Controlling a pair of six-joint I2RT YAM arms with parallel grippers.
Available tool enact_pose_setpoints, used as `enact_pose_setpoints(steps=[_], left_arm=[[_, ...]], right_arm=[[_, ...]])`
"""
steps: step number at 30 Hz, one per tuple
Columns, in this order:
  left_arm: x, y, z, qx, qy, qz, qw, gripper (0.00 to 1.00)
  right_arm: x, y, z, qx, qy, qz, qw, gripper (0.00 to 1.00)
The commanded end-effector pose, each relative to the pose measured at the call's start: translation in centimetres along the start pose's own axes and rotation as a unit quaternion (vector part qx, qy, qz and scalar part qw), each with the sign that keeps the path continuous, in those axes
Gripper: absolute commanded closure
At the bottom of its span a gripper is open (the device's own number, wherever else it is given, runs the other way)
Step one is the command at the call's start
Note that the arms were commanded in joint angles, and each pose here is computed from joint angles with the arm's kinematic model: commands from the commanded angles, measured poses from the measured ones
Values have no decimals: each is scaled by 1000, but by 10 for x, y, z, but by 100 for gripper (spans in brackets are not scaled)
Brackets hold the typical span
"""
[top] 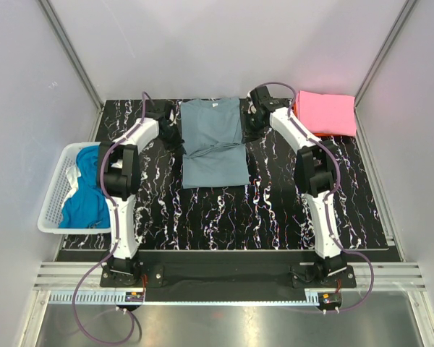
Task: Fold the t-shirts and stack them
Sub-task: Fold the tshirt
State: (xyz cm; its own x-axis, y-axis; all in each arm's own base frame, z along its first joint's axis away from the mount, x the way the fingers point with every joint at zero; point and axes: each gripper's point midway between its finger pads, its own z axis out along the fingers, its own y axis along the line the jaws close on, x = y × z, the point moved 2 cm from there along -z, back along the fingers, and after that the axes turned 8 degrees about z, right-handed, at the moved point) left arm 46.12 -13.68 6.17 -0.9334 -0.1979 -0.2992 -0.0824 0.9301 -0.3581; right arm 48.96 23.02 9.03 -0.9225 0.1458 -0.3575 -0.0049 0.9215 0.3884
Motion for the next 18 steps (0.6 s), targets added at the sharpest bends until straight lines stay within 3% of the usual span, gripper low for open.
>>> enact_pose_setpoints(steps=[1,11,13,15,18], left_arm=[[-30,-5,-7,6,-48,3,999,100],[-45,3,-5,-22,-74,-14,997,93],[-51,2,-11,-24,-92,-20,995,100],[-55,-4,-16,-9,-104,-25,994,100],[-62,-9,-19,8,-114,-27,993,93]], right_arm=[[-25,12,-7,-26,-33,-16,999,100],[-45,6,7,-46,-46,-16,998,98],[-48,7,10,-67,-44,-16,997,100],[-53,8,10,-77,-48,-15,996,100],[-59,10,10,-84,-59,-15,995,100]])
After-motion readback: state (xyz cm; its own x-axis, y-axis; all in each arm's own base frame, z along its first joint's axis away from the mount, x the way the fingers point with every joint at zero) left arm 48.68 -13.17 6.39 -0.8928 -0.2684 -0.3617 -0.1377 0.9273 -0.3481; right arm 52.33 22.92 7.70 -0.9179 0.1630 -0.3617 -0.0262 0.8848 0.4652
